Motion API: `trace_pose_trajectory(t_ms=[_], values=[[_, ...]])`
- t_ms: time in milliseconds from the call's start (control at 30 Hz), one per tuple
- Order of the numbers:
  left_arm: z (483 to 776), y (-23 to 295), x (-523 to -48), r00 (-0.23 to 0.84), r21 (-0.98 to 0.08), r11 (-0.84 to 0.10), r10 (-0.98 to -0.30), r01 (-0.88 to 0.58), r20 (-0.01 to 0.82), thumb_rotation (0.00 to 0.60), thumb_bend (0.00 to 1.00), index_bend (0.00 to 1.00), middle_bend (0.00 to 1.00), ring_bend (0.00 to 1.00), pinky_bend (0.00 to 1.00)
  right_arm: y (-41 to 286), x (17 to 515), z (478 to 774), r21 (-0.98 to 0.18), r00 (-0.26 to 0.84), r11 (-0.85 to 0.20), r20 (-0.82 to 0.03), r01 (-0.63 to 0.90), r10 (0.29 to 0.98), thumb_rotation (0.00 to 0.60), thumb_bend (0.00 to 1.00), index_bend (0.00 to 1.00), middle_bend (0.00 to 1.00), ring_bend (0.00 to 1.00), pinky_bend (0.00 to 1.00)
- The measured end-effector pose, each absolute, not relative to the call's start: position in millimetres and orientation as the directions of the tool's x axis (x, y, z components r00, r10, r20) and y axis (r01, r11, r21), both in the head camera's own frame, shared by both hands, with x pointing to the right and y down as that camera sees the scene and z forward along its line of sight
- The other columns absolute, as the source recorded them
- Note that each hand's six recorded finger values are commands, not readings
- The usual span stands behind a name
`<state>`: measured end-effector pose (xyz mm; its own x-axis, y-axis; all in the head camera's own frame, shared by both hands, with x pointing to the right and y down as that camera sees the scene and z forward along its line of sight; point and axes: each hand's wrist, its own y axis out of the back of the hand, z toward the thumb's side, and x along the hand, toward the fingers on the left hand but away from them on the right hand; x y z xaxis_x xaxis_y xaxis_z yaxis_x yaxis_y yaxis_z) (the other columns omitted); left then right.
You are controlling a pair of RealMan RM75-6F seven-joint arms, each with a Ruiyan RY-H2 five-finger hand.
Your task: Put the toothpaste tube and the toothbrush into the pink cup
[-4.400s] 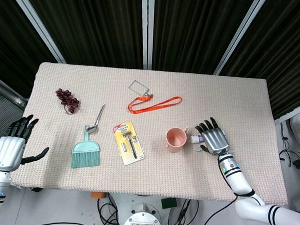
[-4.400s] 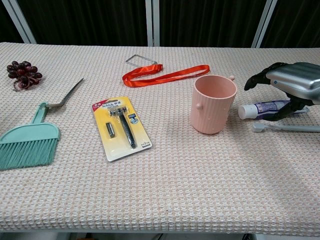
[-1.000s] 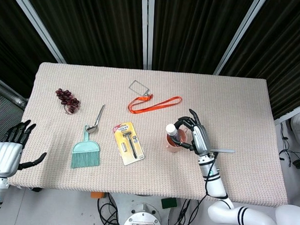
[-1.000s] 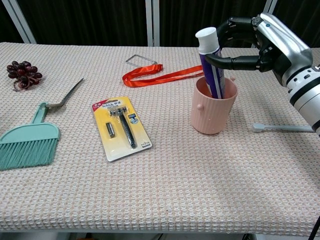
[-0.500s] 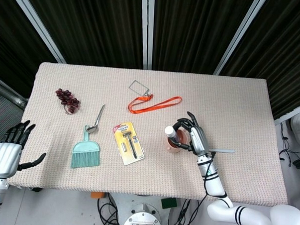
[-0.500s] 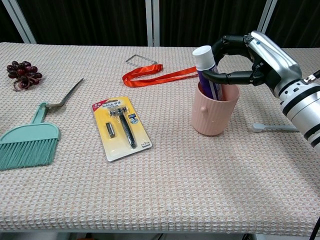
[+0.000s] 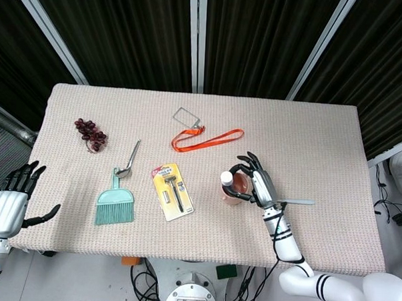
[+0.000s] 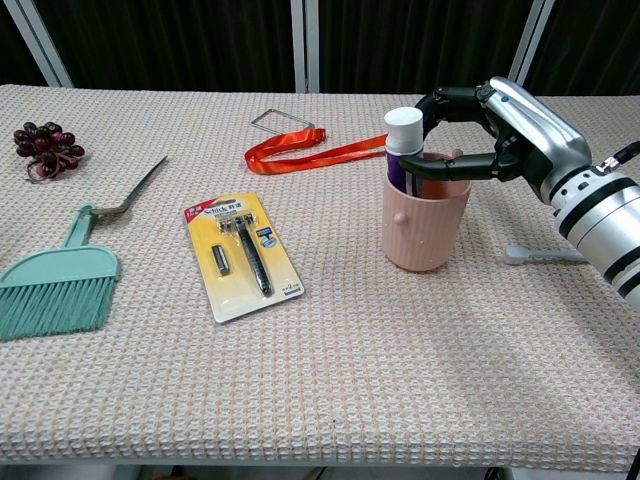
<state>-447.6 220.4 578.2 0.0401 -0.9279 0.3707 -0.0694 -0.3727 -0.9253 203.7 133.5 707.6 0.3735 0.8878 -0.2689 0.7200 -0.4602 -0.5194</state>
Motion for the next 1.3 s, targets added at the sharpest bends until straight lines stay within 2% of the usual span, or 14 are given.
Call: trace_pose_trajectory(t_ms=[133,567,733,800,967,1067,1100,1133,1233,1300], values=[[577,220,-448,0.041,-0.926,-0.371,-0.929,-0.07,0.369,0.207,0.17,0.07,0.03,0.04,0.13,134,204,708,-0.515,0.377,-0.465,-0.272,0.72,0.886,0.6,0.5,0.46,0.41,0.07,0.0],[576,220,-447,0.042,-0.927,-0.37,-0.929,-0.068,0.368,0.222,0.17,0.07,0.03,0.04,0.13,134,213,705,-0.498,0.38,-0.47,-0.277,0.729,0.883,0.6,0.46,0.32,0.29,0.01,0.0],[575,220,-447,0.041,-0.927,-0.369,-0.929,-0.068,0.367,0.222,0.17,0.07,0.03,0.04,0.13,132,221,698,-0.495,0.368,-0.447,-0.255,0.744,0.894,0.6,0.44,0.14,0.2,0.0,0.0],[575,220,-447,0.041,-0.928,-0.367,-0.93,-0.068,0.365,0.222,0.17,0.07,0.03,0.04,0.13,131,226,692,-0.498,0.361,-0.43,-0.235,0.753,0.903,0.6,0.44,0.12,0.2,0.0,0.0],[574,220,-447,0.04,-0.928,-0.365,-0.931,-0.069,0.363,0.224,0.17,0.07,0.03,0.04,0.13,130,247,670,-0.527,0.34,-0.374,-0.165,0.763,0.926,0.6,0.44,0.11,0.19,0.0,0.0],[574,221,-448,0.039,-0.929,-0.364,-0.931,-0.072,0.362,0.227,0.17,0.07,0.03,0.04,0.13,130,260,661,-0.587,0.332,-0.358,-0.157,0.726,0.93,0.6,0.44,0.2,0.24,0.01,0.0],[574,222,-448,0.039,-0.929,-0.364,-0.931,-0.072,0.362,0.226,0.17,0.07,0.03,0.04,0.13,131,263,661,-0.612,0.331,-0.359,-0.164,0.704,0.929,0.6,0.44,0.26,0.22,0.01,0.0],[574,222,-448,0.038,-0.928,-0.365,-0.931,-0.072,0.363,0.226,0.17,0.07,0.03,0.04,0.13,132,266,660,-0.643,0.33,-0.361,-0.175,0.675,0.928,0.6,0.44,0.29,0.19,0.01,0.0],[575,223,-449,0.038,-0.927,-0.369,-0.929,-0.071,0.367,0.227,0.17,0.07,0.03,0.04,0.13,136,282,659,-0.756,0.316,-0.381,-0.241,0.533,0.918,0.6,0.45,0.28,0.04,0.0,0.0],[576,223,-448,0.04,-0.925,-0.373,-0.928,-0.071,0.371,0.226,0.17,0.07,0.03,0.04,0.13,141,295,659,-0.817,0.292,-0.407,-0.305,0.409,0.907,0.6,0.46,0.27,0.03,0.0,0.0]])
